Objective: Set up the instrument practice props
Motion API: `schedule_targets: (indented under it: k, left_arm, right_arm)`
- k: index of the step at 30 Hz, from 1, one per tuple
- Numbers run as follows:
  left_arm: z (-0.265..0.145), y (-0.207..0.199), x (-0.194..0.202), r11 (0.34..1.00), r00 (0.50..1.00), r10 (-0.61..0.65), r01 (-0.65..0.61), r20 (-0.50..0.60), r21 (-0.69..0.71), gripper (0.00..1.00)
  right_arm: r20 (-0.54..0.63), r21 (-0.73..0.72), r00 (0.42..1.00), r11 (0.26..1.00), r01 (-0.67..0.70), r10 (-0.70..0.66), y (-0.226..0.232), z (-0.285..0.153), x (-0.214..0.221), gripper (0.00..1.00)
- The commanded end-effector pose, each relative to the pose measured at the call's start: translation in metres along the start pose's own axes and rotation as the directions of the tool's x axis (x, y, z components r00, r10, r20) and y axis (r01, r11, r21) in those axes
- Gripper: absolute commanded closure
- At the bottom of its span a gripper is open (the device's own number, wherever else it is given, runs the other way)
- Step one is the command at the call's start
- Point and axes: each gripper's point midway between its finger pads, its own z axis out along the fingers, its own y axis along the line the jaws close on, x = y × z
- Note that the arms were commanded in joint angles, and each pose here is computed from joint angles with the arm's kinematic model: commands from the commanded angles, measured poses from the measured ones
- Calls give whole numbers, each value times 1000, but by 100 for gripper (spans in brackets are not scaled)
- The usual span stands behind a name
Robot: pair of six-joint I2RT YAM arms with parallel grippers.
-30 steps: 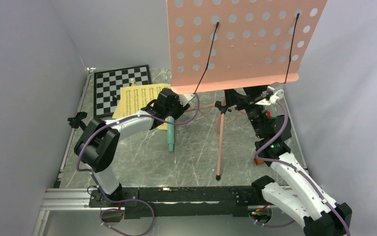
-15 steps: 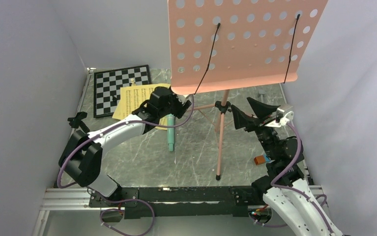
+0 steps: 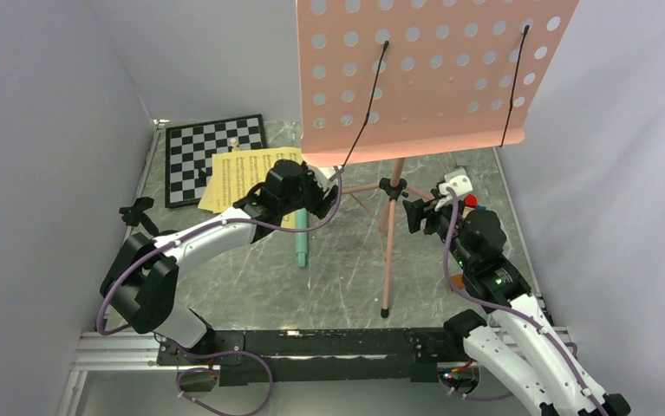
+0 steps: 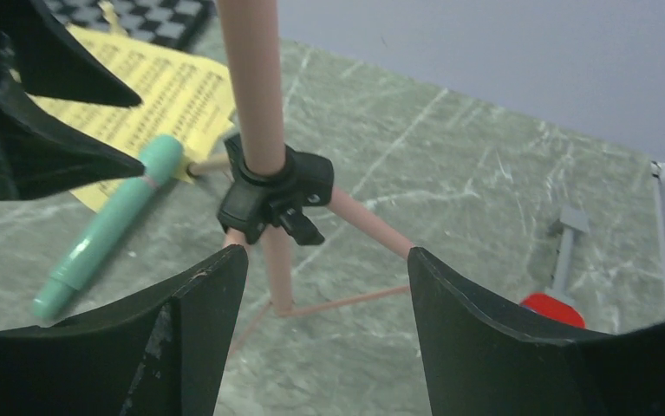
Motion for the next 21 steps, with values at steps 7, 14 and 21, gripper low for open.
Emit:
schedule_targets:
  k: [7,14,21]
  left_arm:
    - [-10,-2,-21,1000,996,21,-20,87,-13,28]
    - [-3,-6,-17,1000,997,18,-18,77,5,27]
    - [6,-4,-14,1000,998,25,-26,55,9,28]
  right_arm:
    - [21,29,974,974,224,-224,-14,-2,-7,44]
    - [29,-113,975,969,221,-219,12,4,6,44]
    - [19,-137,975,965,222,-221,16,10,12,45]
